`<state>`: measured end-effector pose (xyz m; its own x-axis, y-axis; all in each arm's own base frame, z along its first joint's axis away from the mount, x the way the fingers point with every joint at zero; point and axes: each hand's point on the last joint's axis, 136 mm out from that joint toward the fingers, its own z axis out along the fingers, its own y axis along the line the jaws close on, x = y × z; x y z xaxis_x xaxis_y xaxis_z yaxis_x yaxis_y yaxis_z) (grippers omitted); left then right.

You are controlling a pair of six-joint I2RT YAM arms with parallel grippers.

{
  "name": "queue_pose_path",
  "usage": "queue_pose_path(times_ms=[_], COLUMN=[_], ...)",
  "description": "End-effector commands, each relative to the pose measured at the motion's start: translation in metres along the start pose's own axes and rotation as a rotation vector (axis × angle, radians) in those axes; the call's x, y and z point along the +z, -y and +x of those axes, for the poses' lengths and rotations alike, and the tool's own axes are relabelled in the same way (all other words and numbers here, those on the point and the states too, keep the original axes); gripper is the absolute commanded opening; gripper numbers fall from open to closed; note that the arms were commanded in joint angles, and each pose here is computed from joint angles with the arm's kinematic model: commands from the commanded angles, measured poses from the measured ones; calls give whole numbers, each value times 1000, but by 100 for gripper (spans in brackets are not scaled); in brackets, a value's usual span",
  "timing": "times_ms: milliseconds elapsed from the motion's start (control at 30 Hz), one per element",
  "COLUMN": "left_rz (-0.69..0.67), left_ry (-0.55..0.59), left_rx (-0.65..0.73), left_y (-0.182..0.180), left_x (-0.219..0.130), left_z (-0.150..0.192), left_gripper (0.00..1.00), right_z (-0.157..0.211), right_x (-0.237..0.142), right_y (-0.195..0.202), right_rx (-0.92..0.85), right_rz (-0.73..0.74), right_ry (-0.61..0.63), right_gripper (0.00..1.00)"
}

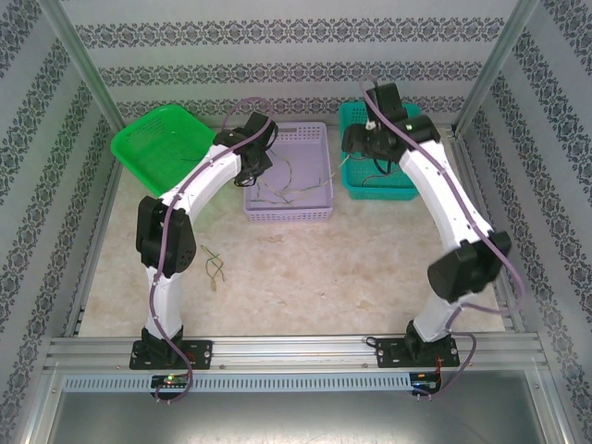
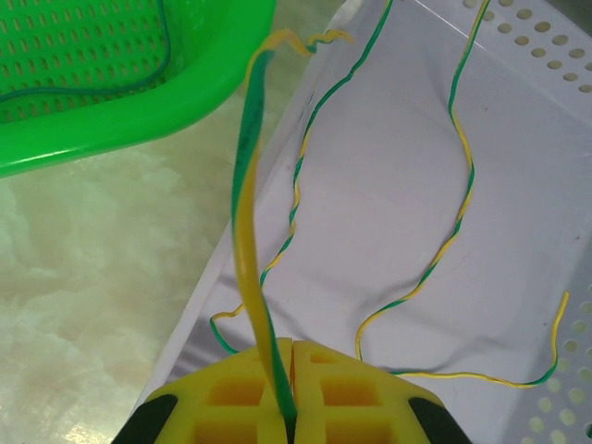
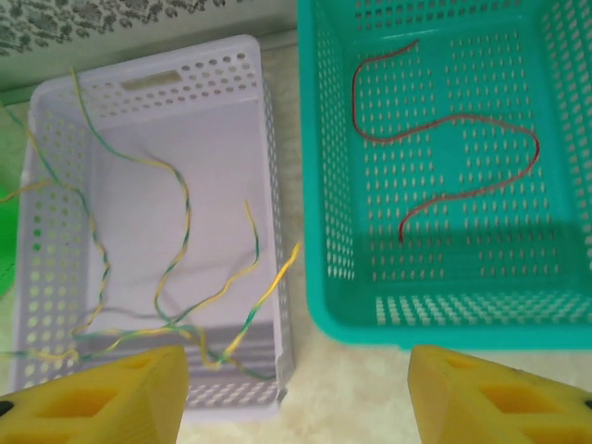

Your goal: Untangle the cables

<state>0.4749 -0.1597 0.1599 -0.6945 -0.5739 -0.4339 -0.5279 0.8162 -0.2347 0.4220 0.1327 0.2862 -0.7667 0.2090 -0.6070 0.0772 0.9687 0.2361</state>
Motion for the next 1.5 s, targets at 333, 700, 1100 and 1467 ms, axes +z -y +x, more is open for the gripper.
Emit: queue_pose_path(times_ms=[333,700,1100,1467], left_rz=[12,27,36,64], left_ry=[-5,-5,-11,-27], left_rx=[-11,-1,8,15], left_y=[2,7,11,13], left_x=[-18,-18,-18,-26], left_z=[0,-1,-1,1], left_gripper=[0,0,0,0], right_z=[53,82,103,79], right_x=[68,92,73,118], right_y=[-66,-47,-32,-59], right_rx=[183,181,294,326], right_rz=[-189,-35,-35,-71], right_ry=[-103,-179,-166,-138], right_gripper=[43,36,57,16])
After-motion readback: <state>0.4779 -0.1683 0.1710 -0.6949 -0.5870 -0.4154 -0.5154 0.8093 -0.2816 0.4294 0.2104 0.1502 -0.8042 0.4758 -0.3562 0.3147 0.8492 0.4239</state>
